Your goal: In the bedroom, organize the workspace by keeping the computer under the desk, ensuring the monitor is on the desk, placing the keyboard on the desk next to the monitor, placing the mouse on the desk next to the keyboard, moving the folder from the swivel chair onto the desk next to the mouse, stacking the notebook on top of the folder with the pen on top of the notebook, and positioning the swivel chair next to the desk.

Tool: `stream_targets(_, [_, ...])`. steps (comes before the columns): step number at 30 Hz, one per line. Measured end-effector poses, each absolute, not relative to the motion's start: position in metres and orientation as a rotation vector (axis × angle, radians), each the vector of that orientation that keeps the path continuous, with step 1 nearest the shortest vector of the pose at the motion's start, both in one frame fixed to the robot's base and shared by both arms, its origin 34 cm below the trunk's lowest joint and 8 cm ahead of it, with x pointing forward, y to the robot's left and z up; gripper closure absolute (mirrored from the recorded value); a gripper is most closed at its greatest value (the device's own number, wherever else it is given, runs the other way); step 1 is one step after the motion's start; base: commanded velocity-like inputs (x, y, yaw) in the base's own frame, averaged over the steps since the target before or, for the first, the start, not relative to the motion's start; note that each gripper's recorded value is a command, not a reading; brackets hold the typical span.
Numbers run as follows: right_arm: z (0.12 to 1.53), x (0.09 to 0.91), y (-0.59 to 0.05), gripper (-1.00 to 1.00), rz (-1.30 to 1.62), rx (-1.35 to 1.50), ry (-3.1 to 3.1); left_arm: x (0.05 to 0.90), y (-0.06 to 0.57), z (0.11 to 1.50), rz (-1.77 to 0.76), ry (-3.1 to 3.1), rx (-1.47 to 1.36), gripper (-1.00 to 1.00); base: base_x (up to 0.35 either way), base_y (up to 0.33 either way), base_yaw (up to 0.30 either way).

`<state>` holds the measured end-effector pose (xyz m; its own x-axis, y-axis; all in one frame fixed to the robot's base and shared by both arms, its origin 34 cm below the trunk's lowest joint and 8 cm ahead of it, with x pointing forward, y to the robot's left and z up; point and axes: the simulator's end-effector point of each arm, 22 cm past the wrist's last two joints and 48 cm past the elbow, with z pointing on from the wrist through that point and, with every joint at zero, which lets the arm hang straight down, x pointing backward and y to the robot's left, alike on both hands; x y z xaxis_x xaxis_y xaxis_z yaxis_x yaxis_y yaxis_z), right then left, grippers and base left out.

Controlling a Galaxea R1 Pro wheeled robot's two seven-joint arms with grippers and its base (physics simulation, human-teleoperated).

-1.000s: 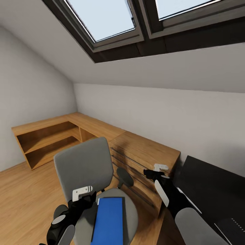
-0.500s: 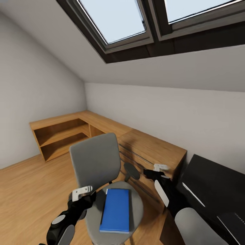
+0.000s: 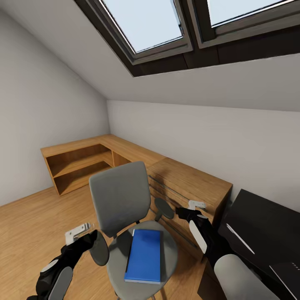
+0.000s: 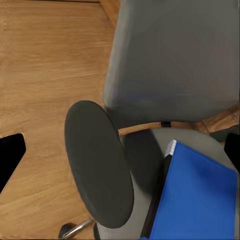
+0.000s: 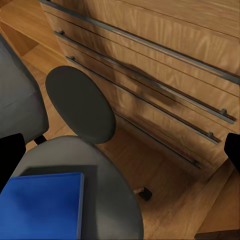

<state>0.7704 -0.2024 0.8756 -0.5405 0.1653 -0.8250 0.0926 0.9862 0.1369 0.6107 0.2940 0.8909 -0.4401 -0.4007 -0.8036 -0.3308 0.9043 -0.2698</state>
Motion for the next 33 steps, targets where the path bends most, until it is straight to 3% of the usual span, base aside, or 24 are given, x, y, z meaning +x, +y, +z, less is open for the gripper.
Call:
stream_targets(9, [0.862,0.771,-0.202,-1.0,0.093,0.178,2.148,0.61,0.316,0.879,-0.094,2.045,-0.614,-1.0,0.0,0.0,0.058])
stream_targets(33, [0.825,0.771,-0.197,-1.0,0.094,0.157,2.152,0.61,0.321,0.843,-0.092,2.042,-0.628,-1.0,0.0,0.0,0.257])
